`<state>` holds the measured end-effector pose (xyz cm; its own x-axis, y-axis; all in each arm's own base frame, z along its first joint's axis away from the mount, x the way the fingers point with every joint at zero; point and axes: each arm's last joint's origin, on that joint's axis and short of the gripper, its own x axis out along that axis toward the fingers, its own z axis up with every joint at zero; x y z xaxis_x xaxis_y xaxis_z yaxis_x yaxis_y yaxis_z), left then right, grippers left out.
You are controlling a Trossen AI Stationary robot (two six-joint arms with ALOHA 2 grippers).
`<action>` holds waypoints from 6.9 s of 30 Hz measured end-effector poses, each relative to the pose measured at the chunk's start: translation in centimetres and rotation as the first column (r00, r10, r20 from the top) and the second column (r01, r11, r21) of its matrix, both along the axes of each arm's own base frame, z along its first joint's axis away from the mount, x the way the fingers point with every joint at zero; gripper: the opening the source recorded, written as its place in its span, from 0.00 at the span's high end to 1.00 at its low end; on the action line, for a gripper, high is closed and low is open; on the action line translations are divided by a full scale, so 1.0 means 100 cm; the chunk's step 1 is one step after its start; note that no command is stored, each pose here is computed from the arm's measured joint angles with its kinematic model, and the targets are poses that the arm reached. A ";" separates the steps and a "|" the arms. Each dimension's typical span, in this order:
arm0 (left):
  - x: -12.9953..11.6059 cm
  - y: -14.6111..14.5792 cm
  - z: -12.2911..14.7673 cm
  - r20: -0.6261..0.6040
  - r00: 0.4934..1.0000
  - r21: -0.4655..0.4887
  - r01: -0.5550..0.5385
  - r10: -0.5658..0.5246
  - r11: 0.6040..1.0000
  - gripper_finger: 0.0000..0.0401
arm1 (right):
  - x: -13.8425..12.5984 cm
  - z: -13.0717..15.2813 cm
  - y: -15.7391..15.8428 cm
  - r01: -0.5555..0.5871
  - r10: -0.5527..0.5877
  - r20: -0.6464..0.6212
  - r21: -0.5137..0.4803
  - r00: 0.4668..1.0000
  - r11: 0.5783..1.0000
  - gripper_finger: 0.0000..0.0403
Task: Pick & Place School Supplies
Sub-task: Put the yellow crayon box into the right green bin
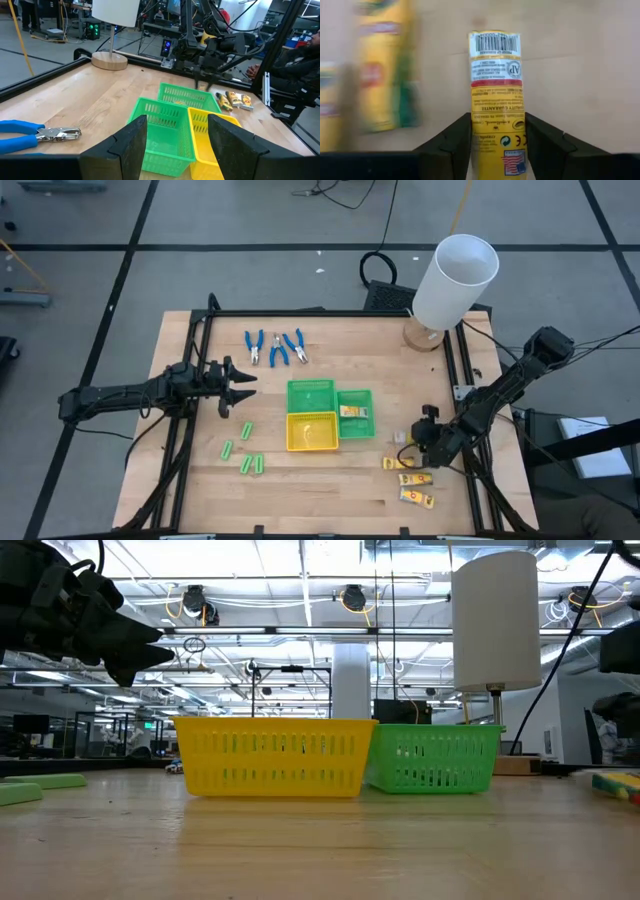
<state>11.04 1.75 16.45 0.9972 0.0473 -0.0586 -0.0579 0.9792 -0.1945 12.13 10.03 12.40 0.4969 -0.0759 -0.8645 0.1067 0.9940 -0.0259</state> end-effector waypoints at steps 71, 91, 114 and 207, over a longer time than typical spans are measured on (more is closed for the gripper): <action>0.000 0.000 0.000 0.000 1.000 0.000 0.000 0.000 1.000 0.47 | 0.045 0.061 -0.026 -0.059 0.019 0.539 0.057 0.842 0.997 0.71; 0.000 0.000 0.000 0.000 1.000 0.000 0.000 0.000 1.000 0.47 | 0.080 0.058 -0.018 -0.108 0.120 0.680 -0.060 0.723 0.992 0.71; 0.000 0.000 0.000 0.001 1.000 0.000 0.000 0.000 1.000 0.47 | 0.125 0.058 -0.033 -0.210 0.158 0.568 0.027 0.808 0.977 0.71; 0.000 0.000 0.000 0.000 1.000 0.000 0.000 0.000 1.000 0.47 | 0.127 0.039 -0.046 -0.169 0.154 0.430 -0.005 0.889 0.986 0.71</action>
